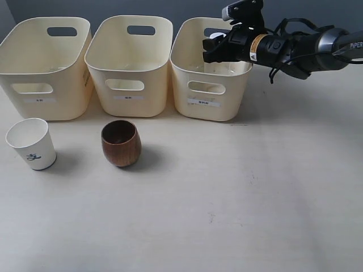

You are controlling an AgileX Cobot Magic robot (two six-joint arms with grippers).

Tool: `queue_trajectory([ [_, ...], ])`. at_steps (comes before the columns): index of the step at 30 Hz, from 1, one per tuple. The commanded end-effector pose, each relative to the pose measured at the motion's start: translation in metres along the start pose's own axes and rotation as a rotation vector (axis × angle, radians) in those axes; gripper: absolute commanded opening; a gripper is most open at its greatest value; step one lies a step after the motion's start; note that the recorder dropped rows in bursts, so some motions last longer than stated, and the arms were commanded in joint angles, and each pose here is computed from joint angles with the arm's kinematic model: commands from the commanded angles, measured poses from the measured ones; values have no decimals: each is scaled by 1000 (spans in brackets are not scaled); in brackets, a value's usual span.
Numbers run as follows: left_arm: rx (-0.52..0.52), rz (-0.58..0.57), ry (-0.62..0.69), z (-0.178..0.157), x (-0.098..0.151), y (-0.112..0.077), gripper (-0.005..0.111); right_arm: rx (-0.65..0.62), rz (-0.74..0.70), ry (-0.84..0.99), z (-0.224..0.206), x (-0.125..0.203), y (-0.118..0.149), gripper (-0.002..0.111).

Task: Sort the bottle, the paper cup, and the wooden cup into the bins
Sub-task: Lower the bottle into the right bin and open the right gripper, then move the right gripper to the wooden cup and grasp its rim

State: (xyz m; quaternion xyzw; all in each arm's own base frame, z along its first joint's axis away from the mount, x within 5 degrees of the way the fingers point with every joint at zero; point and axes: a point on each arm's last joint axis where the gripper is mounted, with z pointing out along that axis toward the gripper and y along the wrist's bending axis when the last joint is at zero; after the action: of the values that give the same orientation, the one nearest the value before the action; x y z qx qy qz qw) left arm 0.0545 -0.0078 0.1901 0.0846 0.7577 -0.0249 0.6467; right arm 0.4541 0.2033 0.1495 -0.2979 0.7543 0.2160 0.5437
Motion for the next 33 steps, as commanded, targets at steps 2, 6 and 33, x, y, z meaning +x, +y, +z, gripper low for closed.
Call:
queue_trajectory([
  [2,2,-1,-12,0,-2,0,0,-11,-3,-11,-1,-4,-1,45],
  [6,2,-1,-12,0,-2,0,0,-48,11,-51,-1,-7,2,45],
  [33,2,-1,-12,0,-2,0,0,-344,-361,-137,-71,-125,79,61],
])
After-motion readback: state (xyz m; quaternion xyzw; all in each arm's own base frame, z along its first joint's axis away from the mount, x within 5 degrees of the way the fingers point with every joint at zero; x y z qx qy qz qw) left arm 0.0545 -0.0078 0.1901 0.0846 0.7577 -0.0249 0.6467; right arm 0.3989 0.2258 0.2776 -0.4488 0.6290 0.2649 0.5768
